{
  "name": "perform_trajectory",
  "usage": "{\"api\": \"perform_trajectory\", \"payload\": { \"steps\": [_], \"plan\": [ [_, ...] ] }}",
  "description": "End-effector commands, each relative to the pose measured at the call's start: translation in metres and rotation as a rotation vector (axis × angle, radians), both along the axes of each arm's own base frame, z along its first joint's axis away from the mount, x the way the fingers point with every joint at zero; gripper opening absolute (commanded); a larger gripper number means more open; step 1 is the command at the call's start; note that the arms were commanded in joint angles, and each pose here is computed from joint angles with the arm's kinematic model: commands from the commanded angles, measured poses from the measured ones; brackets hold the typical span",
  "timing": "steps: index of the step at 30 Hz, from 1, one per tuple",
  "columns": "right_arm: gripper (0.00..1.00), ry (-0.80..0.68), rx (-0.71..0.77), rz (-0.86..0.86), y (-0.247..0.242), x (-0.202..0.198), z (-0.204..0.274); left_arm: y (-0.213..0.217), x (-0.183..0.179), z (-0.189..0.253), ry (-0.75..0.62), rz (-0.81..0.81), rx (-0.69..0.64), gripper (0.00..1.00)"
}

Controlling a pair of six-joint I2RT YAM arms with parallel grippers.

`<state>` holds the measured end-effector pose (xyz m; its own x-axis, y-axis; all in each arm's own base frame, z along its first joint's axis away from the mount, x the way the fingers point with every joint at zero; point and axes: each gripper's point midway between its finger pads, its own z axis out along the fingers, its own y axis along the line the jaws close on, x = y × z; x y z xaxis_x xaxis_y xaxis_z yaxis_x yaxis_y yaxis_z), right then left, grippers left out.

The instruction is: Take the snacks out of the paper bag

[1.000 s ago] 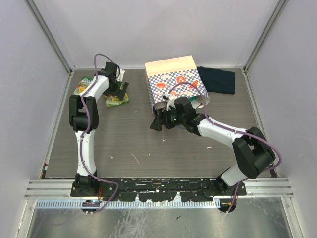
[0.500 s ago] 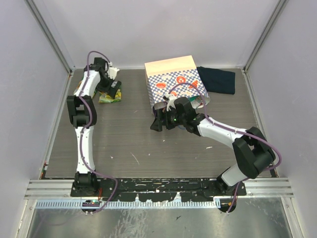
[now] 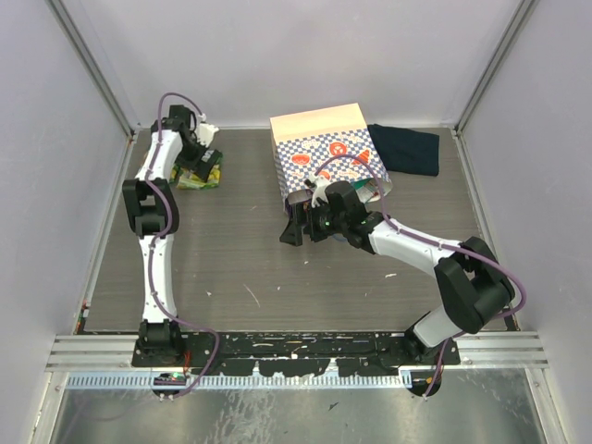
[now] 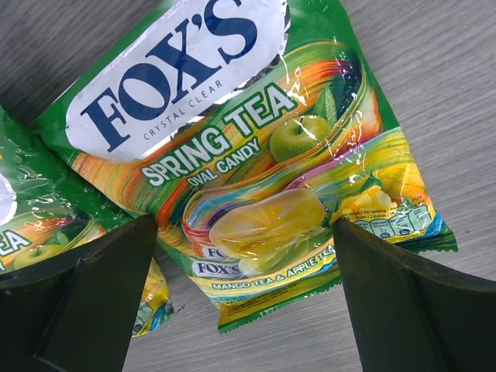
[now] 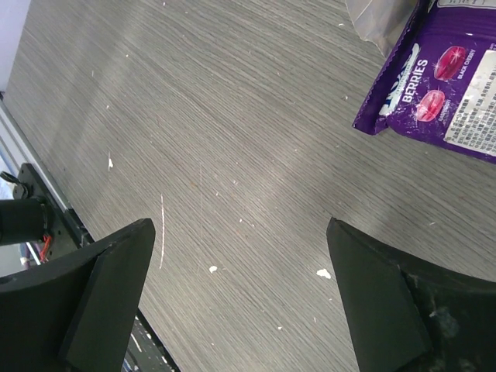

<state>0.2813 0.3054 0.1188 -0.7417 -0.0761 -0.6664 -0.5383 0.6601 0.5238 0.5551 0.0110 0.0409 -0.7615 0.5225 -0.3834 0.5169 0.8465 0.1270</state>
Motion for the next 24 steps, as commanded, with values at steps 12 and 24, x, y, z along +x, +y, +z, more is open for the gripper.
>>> {"api": "perform_trajectory", "payload": {
  "steps": [12, 24],
  "plan": [
    [0.99, -0.265, 0.155, -0.118, -0.031, -0.01, 0.057, -0.102, 0.006, 0.191, -0.628, -0.106, -0.153, 0.98],
    [1.0, -0.408, 0.271, -0.739, -0.155, 0.032, 0.102, -0.271, -0.12, 0.224, -0.593, -0.341, -0.719, 0.98]
  ]
}}
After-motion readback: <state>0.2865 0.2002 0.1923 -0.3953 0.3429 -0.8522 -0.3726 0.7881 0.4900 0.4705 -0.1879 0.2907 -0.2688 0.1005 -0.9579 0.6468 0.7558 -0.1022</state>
